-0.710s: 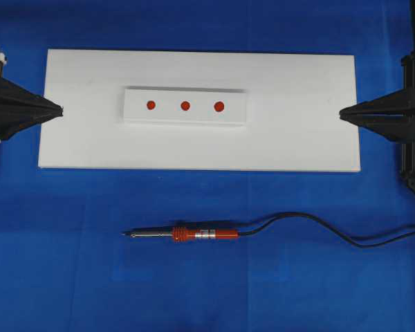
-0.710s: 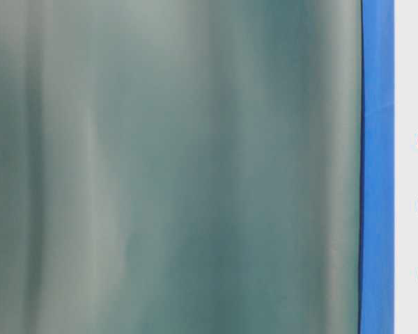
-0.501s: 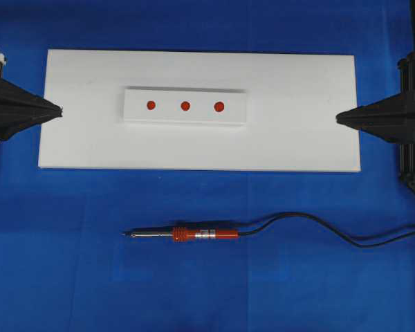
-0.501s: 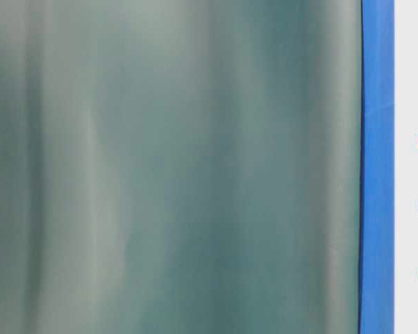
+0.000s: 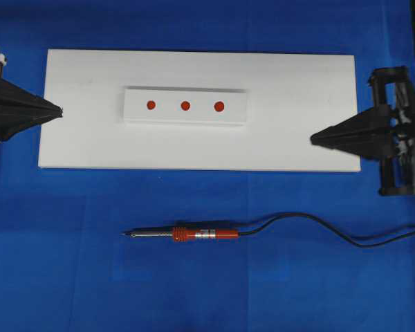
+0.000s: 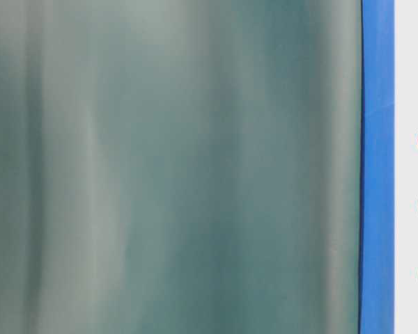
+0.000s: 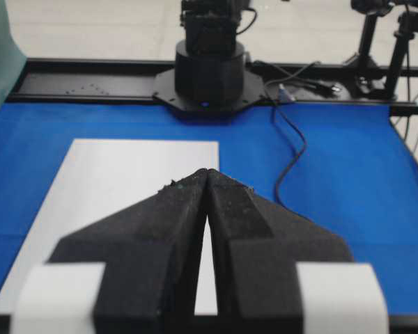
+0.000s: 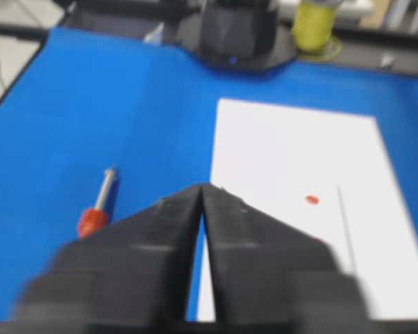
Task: Touch the tip of the soldering iron to the mark.
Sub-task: 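Move the right gripper toward the red-handled soldering iron on the table, then close the right gripper around the soldering iron's red handle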
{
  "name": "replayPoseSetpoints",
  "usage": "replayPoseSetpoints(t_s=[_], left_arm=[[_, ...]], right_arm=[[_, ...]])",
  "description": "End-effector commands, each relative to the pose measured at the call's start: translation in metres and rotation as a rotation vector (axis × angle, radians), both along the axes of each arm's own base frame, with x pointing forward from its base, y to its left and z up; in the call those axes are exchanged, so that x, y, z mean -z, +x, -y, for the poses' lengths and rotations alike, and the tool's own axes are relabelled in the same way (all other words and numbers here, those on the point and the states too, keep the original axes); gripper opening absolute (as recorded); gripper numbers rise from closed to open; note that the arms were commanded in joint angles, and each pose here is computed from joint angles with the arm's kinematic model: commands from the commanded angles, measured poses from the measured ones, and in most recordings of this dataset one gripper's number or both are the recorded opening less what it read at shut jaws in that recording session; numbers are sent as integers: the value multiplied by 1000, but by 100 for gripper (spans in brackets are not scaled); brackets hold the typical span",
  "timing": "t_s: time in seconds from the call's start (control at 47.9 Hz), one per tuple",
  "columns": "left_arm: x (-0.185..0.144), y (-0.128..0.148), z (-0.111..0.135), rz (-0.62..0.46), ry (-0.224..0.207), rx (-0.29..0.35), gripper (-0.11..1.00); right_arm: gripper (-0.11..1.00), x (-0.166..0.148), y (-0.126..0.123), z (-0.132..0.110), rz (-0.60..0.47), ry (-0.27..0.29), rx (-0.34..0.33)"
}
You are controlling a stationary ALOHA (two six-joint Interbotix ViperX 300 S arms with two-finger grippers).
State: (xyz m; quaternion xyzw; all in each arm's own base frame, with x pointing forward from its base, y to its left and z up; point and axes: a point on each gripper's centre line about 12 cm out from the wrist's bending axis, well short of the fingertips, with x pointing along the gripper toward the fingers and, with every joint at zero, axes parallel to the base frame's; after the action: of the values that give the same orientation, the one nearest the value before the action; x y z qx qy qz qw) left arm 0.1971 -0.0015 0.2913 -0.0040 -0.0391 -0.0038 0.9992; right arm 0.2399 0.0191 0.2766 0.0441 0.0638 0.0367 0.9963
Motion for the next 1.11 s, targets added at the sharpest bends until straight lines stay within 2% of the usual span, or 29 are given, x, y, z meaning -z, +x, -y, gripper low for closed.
replayPoseSetpoints(t_s=[0.0,0.23,0.293,0.481,0.71,0.815,1.087], left_arm=[[-2,1,1,6,3,4,0],[-2,1,0,8,3,2,0],[-2,2,0,8,3,2,0],[-2,1,0,11,3,2,0],[-2,1,0,12,3,2,0],[-1,1,0,9,3,2,0],[0,1,0,8,3,1,0]], right_arm=[[12,-5,15,-7,-6,18,-20],[79,22,57,-24,-156,95,-40],[90,30,71,-29,-201,110,-44],[85,54,110,-50,-367,105,-66],[85,99,149,-62,-534,131,-42],[85,117,161,-69,-571,131,-43],[85,138,182,-80,-574,158,-40]])
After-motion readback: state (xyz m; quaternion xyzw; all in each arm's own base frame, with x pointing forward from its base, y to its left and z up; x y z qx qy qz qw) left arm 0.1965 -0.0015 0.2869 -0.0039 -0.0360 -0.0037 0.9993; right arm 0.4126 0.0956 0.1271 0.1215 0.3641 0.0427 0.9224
